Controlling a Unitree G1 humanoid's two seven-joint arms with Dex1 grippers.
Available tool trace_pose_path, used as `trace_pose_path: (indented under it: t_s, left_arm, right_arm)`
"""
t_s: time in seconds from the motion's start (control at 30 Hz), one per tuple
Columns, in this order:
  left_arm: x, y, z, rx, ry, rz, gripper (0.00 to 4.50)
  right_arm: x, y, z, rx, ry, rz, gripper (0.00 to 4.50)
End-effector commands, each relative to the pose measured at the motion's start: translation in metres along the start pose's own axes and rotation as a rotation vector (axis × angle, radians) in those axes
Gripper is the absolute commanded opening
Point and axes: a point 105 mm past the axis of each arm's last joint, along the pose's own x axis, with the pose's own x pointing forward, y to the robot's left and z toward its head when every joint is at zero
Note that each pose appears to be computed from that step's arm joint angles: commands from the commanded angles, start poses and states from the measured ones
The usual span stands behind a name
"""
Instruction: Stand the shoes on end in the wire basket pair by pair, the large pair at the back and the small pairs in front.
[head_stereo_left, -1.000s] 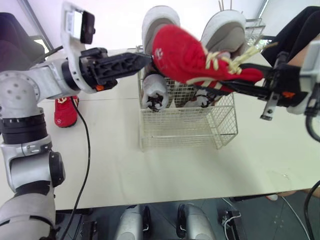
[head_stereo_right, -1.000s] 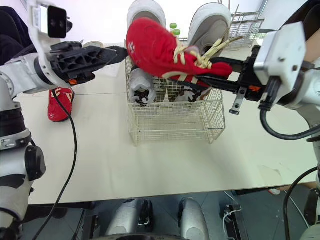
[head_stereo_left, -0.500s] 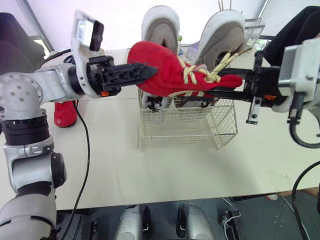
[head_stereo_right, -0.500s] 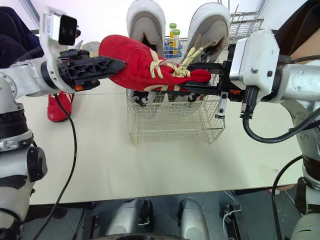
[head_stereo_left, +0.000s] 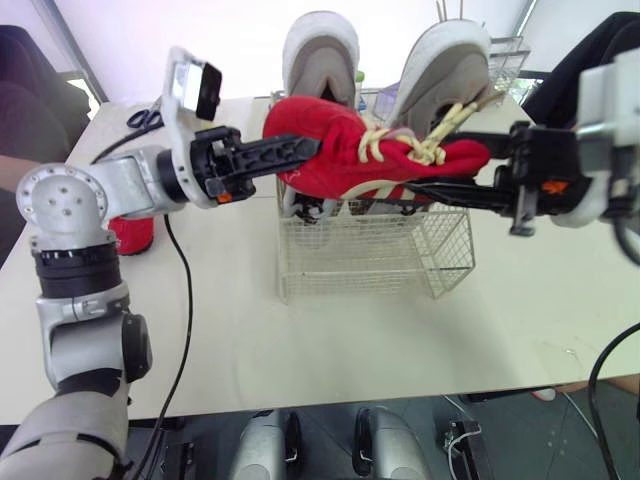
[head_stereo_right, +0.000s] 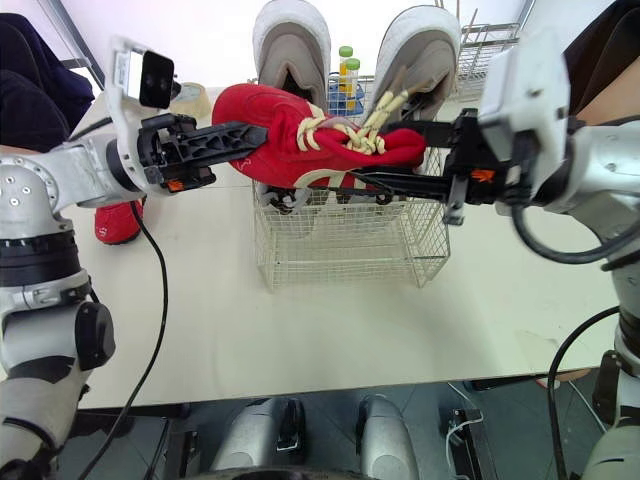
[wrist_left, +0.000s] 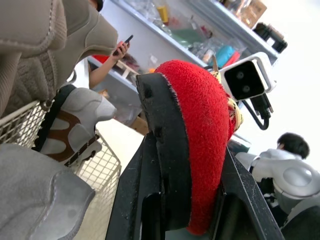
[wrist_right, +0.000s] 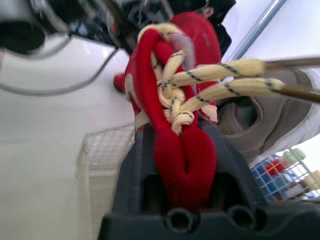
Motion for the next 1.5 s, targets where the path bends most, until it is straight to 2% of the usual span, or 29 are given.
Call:
trace_pose_path:
  t_s: [0.03,0.1,0.13,0.23,0.37,0.53,0.87,1.4,1.5]
  left_arm:
    - [-0.009,-0.011,0.012,0.071,-0.127,-0.008,0.33]
    - [-0.011,-0.012,0.011,0.079,-0.164,0.000,0.33]
    - [-0.012,-0.012,0.011,0.086,-0.194,0.005,0.33]
    - [-0.012,-0.012,0.013,0.097,-0.271,0.011,0.33]
    - [-0.006,-0.015,0.016,0.103,-0.338,-0.011,0.33]
    - [0.010,-0.016,0.020,0.097,-0.382,-0.061,0.33]
    - [0.025,-0.011,0.021,0.128,-0.432,-0.066,0.33]
    - [0.032,-0.003,0.008,0.150,-0.422,-0.024,0.33]
    - [0.031,-0.002,0.009,0.157,-0.428,-0.014,0.33]
  right_arm:
    - [-0.031,-0.014,0.020,0.168,-0.103,-0.114,3.06]
    - [-0.045,-0.021,0.019,0.254,-0.140,-0.185,4.12]
    - [-0.055,-0.026,0.016,0.318,-0.176,-0.239,4.48]
    - [-0.078,-0.027,0.001,0.499,-0.264,-0.343,4.48]
    - [-0.081,-0.013,-0.021,0.665,-0.351,-0.392,4.48]
    - [-0.044,0.002,-0.031,0.796,-0.464,-0.314,4.48]
    - [0.013,-0.006,-0.016,0.793,-0.662,-0.241,4.48]
    - [0.032,-0.024,0.005,0.692,-0.776,-0.210,4.48]
    - [0.033,-0.021,0.006,0.697,-0.777,-0.191,3.58]
